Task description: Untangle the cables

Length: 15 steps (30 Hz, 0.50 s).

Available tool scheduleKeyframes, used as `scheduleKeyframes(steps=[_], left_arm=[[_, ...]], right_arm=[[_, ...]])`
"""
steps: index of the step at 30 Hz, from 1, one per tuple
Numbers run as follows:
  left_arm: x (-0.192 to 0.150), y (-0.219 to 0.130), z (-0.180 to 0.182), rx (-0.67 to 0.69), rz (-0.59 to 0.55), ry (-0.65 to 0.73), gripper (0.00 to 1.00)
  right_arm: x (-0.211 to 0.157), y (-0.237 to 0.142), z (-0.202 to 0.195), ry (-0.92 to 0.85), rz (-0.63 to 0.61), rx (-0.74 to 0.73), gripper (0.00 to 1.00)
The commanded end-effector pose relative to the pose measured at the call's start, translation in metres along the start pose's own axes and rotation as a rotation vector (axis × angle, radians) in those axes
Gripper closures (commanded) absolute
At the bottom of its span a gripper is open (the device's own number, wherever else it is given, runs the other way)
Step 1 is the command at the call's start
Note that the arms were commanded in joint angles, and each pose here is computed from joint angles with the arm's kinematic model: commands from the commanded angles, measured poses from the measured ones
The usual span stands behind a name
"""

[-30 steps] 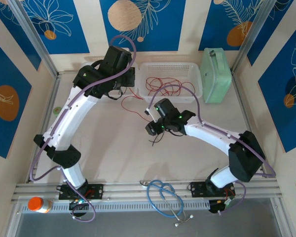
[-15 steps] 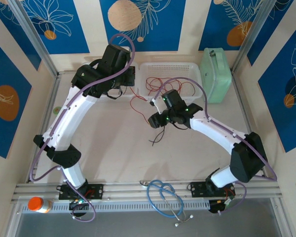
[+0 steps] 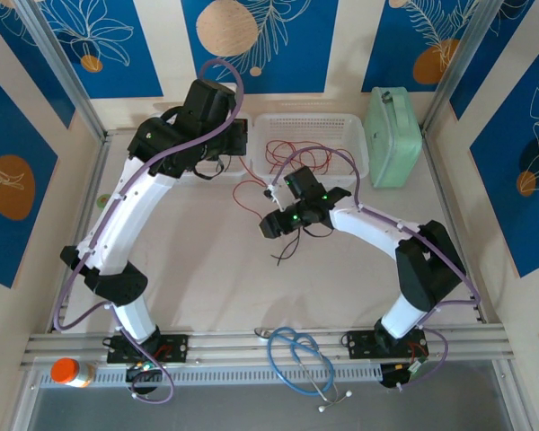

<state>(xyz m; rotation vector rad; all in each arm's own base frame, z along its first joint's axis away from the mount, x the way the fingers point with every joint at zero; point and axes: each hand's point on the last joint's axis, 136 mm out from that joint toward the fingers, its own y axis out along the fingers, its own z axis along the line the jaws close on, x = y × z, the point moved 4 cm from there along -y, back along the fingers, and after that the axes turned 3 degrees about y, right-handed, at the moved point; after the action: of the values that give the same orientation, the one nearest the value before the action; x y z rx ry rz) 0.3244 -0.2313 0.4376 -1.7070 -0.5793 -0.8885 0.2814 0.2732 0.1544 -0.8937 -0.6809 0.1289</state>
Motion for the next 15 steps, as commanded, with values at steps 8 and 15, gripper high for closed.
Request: scheduleKeyframes(steps=[8,15], left_arm=[[0.017,-0.019,0.005,-0.012,-0.079,-0.027,1.00],[0.027,-0.031,0.023,0.055,-0.119,-0.022,1.00]], right_arm=[[0.001,0.000,0.009,0.038,-0.012,0.058,0.80],[-0.005,-0.017,-0.001,0.087,-0.042,-0.002,1.00]])
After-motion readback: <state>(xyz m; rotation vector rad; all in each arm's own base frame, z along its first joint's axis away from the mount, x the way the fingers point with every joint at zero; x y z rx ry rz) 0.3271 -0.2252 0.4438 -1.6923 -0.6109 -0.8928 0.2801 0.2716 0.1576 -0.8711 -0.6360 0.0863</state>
